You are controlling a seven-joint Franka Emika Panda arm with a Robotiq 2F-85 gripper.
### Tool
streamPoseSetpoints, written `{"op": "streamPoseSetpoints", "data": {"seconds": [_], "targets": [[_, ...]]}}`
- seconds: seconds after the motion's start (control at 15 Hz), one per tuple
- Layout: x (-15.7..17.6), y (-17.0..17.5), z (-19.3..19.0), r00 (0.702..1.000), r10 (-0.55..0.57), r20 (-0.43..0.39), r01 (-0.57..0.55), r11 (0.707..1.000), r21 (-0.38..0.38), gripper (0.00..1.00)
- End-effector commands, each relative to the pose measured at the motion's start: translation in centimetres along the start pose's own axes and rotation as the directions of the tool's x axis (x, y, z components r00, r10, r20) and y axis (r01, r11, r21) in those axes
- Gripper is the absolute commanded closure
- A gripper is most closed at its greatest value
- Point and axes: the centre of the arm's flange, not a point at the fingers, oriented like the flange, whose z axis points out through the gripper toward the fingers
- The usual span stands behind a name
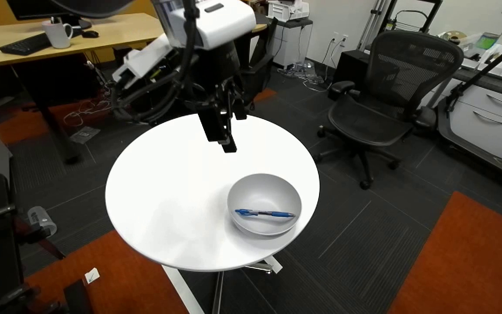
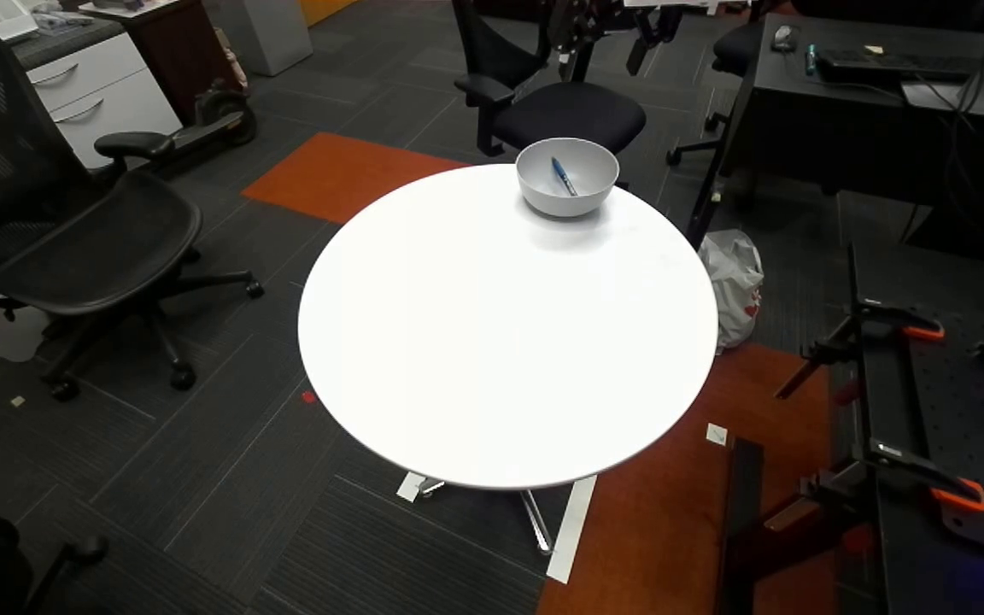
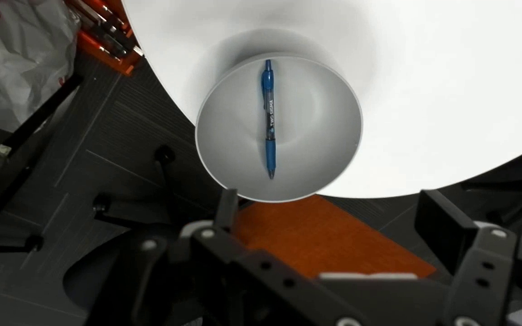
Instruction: Take the marker from the white bowl and put it on the table
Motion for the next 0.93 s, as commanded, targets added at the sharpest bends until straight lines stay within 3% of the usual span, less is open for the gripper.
{"op": "streamPoseSetpoints", "data": {"seconds": [0.0,0.13,0.2,0.73,0.87], "targets": [[1.2,-1.4,2.9,0.997,0.035,0.076,-0.03,0.998,-0.056,0.0],[1.2,-1.0,4.0,0.991,0.039,0.125,-0.029,0.996,-0.083,0.0],[0.1,-0.3,3.7,0.996,0.034,0.084,-0.029,0.998,-0.06,0.0],[0.0,-0.3,4.3,0.995,0.033,0.09,-0.027,0.997,-0.071,0.0],[0.7,-0.2,6.1,0.993,0.083,0.087,-0.076,0.994,-0.079,0.0]]}}
